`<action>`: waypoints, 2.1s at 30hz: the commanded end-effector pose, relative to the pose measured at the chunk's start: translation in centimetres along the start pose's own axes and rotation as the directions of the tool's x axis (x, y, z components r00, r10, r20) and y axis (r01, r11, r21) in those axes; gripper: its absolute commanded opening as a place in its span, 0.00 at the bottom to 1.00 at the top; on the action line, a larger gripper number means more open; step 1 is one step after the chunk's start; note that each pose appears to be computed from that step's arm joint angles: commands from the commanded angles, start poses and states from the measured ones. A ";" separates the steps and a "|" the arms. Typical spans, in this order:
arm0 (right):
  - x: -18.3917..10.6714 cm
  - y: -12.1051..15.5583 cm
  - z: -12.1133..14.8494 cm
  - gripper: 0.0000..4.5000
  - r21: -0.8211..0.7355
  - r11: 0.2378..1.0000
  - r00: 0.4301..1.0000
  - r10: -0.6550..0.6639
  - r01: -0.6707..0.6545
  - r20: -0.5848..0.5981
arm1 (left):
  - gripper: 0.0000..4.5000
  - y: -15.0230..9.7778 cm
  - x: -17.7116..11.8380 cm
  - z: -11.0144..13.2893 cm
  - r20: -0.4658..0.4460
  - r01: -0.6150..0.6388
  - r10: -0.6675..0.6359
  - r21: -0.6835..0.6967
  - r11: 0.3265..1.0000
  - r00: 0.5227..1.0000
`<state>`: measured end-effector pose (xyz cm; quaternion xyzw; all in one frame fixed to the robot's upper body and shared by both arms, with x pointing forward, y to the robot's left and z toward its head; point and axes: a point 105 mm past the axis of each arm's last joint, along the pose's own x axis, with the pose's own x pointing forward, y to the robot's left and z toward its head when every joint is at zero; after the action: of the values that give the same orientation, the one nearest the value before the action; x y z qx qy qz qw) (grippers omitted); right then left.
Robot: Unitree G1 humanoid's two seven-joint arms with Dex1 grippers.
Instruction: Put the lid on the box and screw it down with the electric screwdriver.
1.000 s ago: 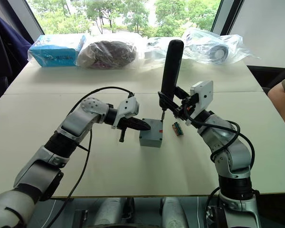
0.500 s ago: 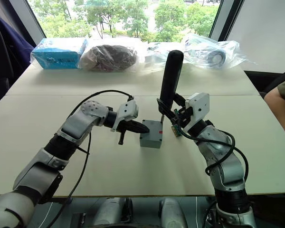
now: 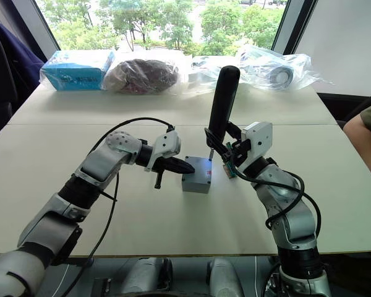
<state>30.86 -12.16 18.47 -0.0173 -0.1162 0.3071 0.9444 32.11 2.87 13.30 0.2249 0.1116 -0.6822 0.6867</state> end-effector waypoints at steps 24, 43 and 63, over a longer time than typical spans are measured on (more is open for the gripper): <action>-5.9 -12.3 3.1 0.41 0.290 0.865 0.760 -0.149 0.411 -0.633 | 0.00 -1.8 -4.9 4.5 0.189 0.026 -0.008 -0.094 0.995 0.982; -9.8 -11.8 -4.8 0.41 0.319 0.773 0.437 0.059 0.549 -0.897 | 0.00 -3.5 -3.9 4.0 0.177 -0.025 0.037 -0.073 0.997 0.984; -6.6 -12.1 4.4 0.99 0.249 0.949 0.781 0.003 0.195 -0.625 | 0.00 -1.8 -11.4 1.1 0.144 -0.215 0.265 -0.295 0.931 0.953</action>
<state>32.34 -27.05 19.62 0.0578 0.3197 0.1968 0.9251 30.43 11.61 19.11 0.0803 0.1096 -0.5900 0.7959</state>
